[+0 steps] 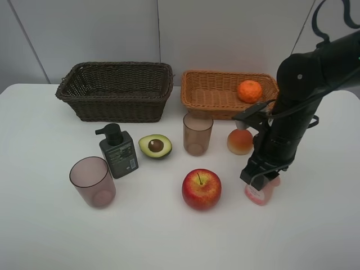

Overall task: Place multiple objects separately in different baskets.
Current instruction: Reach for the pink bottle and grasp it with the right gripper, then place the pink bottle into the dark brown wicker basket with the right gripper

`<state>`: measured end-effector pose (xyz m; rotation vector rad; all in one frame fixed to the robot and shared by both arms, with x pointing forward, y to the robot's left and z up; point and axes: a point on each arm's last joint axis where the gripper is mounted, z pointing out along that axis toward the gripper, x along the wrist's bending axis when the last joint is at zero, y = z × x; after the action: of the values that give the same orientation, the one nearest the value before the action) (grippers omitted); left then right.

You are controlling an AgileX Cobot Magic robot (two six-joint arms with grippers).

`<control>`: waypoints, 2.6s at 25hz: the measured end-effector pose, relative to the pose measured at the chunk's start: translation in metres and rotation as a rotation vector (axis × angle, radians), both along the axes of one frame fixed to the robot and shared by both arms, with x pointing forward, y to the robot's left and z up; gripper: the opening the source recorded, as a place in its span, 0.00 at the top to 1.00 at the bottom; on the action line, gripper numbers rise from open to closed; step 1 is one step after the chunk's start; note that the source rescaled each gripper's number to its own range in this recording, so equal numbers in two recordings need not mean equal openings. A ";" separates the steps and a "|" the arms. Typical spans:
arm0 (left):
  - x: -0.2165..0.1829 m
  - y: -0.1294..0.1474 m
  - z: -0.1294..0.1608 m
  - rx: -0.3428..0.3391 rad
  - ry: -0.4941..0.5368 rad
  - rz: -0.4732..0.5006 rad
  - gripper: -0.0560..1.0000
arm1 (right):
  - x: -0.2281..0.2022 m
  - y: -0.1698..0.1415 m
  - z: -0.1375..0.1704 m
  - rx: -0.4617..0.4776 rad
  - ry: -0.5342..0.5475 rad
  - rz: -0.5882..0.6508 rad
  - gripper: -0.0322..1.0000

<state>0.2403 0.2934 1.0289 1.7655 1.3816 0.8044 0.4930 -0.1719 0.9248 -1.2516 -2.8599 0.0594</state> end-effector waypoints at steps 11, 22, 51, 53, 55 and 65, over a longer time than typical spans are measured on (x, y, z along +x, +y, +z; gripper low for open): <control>0.000 0.000 0.000 0.000 0.000 0.000 0.03 | 0.000 -0.001 0.006 -0.017 0.009 0.009 0.97; 0.000 0.000 0.000 0.000 0.000 0.000 0.03 | 0.005 0.000 0.060 -0.019 -0.002 0.006 0.97; 0.000 0.000 0.000 0.000 0.000 0.000 0.03 | 0.096 0.066 0.174 0.507 -0.674 0.074 0.97; 0.000 0.000 0.000 0.000 0.000 0.000 0.03 | 0.107 0.073 0.164 0.525 -0.723 0.062 0.97; 0.000 0.000 0.000 0.000 0.000 0.000 0.03 | 0.116 0.082 0.156 0.552 -0.777 0.050 0.97; 0.000 0.000 0.000 0.000 0.000 0.000 0.03 | 0.142 0.117 0.123 0.638 -0.979 0.021 0.97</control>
<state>0.2403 0.2934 1.0289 1.7655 1.3816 0.8044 0.6345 -0.0549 1.0483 -1.2965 -3.0455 -1.7417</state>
